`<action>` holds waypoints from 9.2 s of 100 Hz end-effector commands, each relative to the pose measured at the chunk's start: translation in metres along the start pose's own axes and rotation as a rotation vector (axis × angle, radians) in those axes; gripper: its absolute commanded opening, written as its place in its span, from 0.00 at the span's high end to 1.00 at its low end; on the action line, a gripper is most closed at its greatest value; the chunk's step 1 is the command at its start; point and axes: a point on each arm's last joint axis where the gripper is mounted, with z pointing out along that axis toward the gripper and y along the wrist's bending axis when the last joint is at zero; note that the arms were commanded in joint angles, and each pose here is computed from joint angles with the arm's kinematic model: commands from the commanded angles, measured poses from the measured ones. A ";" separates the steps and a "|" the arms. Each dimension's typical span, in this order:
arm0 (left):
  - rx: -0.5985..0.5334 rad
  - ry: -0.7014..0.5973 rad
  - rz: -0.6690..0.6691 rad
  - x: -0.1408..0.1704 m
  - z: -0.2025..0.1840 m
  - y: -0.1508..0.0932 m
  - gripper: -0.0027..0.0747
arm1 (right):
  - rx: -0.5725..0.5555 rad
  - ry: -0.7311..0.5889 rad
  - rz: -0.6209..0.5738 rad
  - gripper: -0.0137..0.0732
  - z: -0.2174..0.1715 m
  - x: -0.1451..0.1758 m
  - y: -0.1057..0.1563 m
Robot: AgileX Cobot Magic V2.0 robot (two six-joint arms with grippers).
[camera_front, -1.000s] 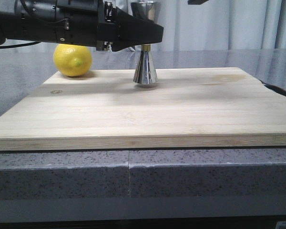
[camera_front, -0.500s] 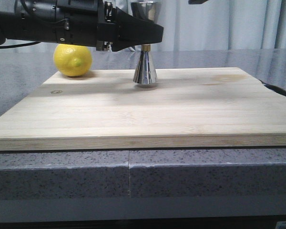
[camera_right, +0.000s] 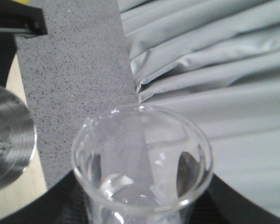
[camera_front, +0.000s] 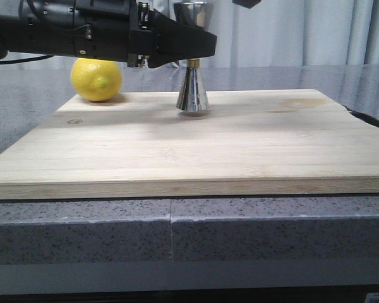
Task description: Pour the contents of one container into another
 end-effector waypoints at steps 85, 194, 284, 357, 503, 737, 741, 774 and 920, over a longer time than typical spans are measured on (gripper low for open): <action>0.048 -0.163 0.032 -0.038 -0.003 -0.008 0.63 | -0.088 -0.034 1.024 0.52 -0.050 0.101 0.040; 0.046 -0.162 0.032 -0.038 -0.003 -0.008 0.63 | -0.142 -0.268 1.062 0.52 0.009 0.162 0.078; 0.046 -0.162 0.032 -0.038 -0.003 -0.008 0.63 | -0.179 -0.120 1.164 0.16 -0.018 0.153 0.061; 0.046 -0.162 0.032 -0.038 -0.003 -0.008 0.63 | -0.248 -0.088 1.298 0.17 -0.127 0.101 0.026; 0.046 -0.162 0.032 -0.038 -0.003 -0.008 0.63 | 0.208 0.105 1.210 0.17 -0.213 0.105 0.028; -0.023 -0.113 0.027 -0.033 -0.002 -0.002 0.63 | 0.322 0.185 1.235 0.17 -0.231 0.125 0.047; -0.024 -0.110 0.023 -0.032 -0.001 -0.001 0.63 | 0.322 0.185 1.235 0.17 -0.231 0.125 0.047; 0.034 -0.133 -0.010 -0.019 0.002 -0.001 0.63 | 0.322 0.188 1.232 0.17 -0.231 0.125 0.048; -0.144 0.229 0.068 -0.042 -0.017 -0.007 0.30 | 0.323 0.187 1.229 0.17 -0.231 0.125 0.047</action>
